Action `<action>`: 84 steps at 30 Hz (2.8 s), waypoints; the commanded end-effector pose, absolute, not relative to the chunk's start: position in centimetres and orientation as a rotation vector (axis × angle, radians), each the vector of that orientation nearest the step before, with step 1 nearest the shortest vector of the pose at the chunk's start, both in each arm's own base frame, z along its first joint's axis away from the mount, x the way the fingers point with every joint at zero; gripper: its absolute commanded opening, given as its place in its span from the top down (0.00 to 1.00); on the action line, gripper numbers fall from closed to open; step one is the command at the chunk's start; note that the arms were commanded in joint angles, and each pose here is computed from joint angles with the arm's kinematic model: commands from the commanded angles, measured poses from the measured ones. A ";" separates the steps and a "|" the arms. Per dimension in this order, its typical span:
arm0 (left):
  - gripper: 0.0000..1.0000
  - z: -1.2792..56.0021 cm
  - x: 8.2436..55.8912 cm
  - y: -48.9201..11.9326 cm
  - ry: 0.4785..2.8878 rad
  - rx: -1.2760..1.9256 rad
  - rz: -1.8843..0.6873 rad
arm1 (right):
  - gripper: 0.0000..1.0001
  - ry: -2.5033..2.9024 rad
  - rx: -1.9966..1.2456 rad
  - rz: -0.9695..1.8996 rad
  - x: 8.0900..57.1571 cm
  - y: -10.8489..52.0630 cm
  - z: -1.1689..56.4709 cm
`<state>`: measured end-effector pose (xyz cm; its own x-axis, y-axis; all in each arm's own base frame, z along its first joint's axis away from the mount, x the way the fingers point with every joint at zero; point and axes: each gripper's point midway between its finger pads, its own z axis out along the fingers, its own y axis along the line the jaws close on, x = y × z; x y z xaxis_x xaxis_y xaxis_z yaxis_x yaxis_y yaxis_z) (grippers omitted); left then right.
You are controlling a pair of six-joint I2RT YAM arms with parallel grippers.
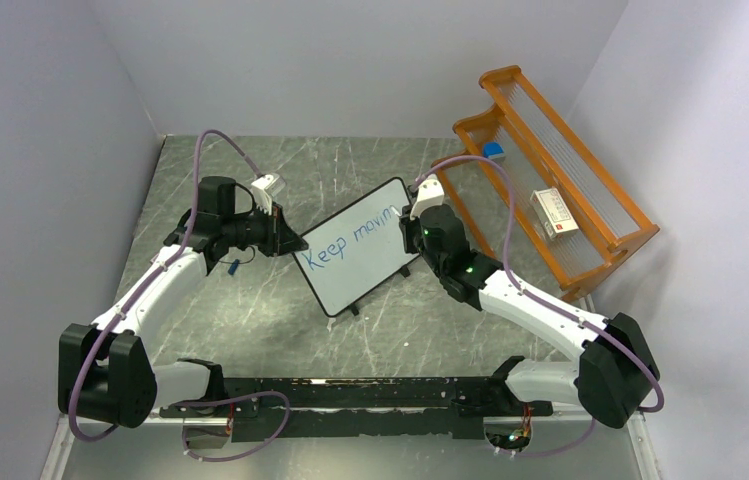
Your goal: Write a sentence on the whiteboard
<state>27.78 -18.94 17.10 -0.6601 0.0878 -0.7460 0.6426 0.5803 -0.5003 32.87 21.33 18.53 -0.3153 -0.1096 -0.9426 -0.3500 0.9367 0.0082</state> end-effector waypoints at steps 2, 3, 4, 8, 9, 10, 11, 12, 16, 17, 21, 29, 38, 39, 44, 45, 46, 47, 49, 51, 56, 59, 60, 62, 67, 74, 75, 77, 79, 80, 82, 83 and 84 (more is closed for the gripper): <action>0.95 13.3 27.7 -17.3 2.268 0.556 -0.897 | 1.00 1.908 -0.339 0.266 32.5 21.3 18.3; 0.95 13.3 27.7 -17.3 2.268 0.556 -0.897 | 1.00 1.911 -0.339 0.265 32.4 21.2 18.3; 0.95 13.2 27.7 -17.3 2.269 0.554 -0.897 | 1.00 1.917 -0.338 0.264 32.3 21.1 18.0; 0.95 13.3 27.7 -17.3 2.268 0.553 -0.894 | 1.00 1.936 -0.343 0.259 31.9 20.8 17.4; 0.95 13.2 27.7 -17.3 2.269 0.554 -0.893 | 1.00 1.938 -0.342 0.259 31.8 20.8 17.4; 0.95 13.3 27.7 -17.3 2.268 0.554 -0.895 | 1.00 1.940 -0.341 0.256 31.8 20.7 17.3; 0.95 13.3 27.7 -17.3 2.268 0.554 -0.895 | 1.00 1.942 -0.340 0.256 31.7 20.6 17.2; 0.95 13.2 27.7 -17.3 2.269 0.553 -0.895 | 1.00 1.944 -0.339 0.254 31.7 20.6 17.2; 0.95 13.3 27.7 -17.3 2.269 0.555 -0.895 | 1.00 1.952 -0.333 0.238 31.6 20.3 16.9; 0.95 13.3 27.7 -17.3 2.269 0.555 -0.895 | 1.00 1.952 -0.330 0.233 31.7 20.2 16.8; 0.95 13.3 27.7 -17.4 2.265 0.557 -0.897 | 1.00 1.943 -0.317 0.221 32.0 20.1 17.0; 0.95 13.3 27.7 -17.3 2.265 0.556 -0.897 | 1.00 1.917 -0.299 0.213 32.9 20.4 17.8; 0.95 13.4 27.7 -17.4 2.264 0.558 -0.901 | 1.00 1.882 -0.287 0.218 33.6 20.6 18.9; 0.95 13.4 27.7 -17.4 2.264 0.558 -0.900 | 1.00 1.878 -0.288 0.220 33.6 20.7 19.0; 0.95 13.3 27.7 -17.4 2.265 0.559 -0.900 | 1.00 1.868 -0.284 0.224 33.8 20.9 19.5; 0.95 13.3 27.7 -17.4 2.265 0.558 -0.901 | 1.00 1.866 -0.283 0.222 33.9 20.9 19.5; 0.95 13.3 27.7 -17.4 2.267 0.557 -0.901 | 1.00 1.865 -0.283 0.223 33.9 20.9 19.5; 0.95 13.3 27.7 -17.4 2.266 0.556 -0.899 | 1.00 1.864 -0.280 0.224 33.9 20.9 19.6; 0.95 13.3 27.7 -17.4 2.265 0.557 -0.900 | 1.00 1.862 -0.279 0.226 33.9 20.9 19.7; 0.95 13.4 27.7 -17.4 2.265 0.556 -0.897 | 1.00 1.863 -0.278 0.221 34.0 20.8 19.7; 0.95 13.3 27.7 -17.3 2.265 0.556 -0.895 | 1.00 1.862 -0.266 0.214 34.0 20.6 19.6; 0.95 13.4 27.7 -17.3 2.265 0.556 -0.896 | 1.00 1.866 -0.273 0.218 34.0 20.7 19.5; 0.95 13.4 27.7 -17.3 2.265 0.556 -0.896 | 1.00 1.869 -0.277 0.220 34.0 20.8 19.4; 0.95 13.4 27.8 -17.3 2.264 0.556 -0.894 | 1.00 1.878 -0.285 0.224 33.8 20.9 19.2; 0.95 13.3 27.8 -17.3 2.268 0.554 -0.892 | 1.00 1.907 -0.295 0.231 33.2 20.7 18.3; 0.95 13.3 27.8 -17.3 2.267 0.554 -0.890 | 1.00 1.947 -0.306 0.230 32.3 20.3 16.9; 0.95 13.3 27.8 -17.3 2.267 0.554 -0.889 | 1.00 1.951 -0.306 0.230 32.2 20.2 16.8; 0.95 13.3 27.8 -17.3 2.267 0.554 -0.890 | 1.00 1.957 -0.307 0.231 32.0 20.1 16.6; 0.95 13.3 27.8 -17.3 2.268 0.553 -0.887 | 1.00 1.963 -0.308 0.231 31.8 20.0 16.5; 0.95 13.3 27.8 -17.3 2.267 0.553 -0.888 | 1.00 1.967 -0.308 0.229 31.8 19.9 16.4; 0.95 13.3 27.8 -17.3 2.269 0.553 -0.887 | 1.00 1.970 -0.306 0.227 31.6 19.8 16.3; 0.95 13.3 27.8 -17.3 2.268 0.553 -0.888 | 1.00 1.972 -0.305 0.228 31.6 19.7 16.2; 0.95 13.3 27.8 -17.3 2.268 0.553 -0.889 | 1.00 1.974 -0.306 0.228 31.5 19.7 16.1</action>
<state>27.75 -18.98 17.08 -0.6610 0.0890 -0.7451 0.6425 0.5801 -0.5007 32.02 20.18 16.62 -0.3744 -0.1183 -0.9197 -0.3197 0.9475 0.0083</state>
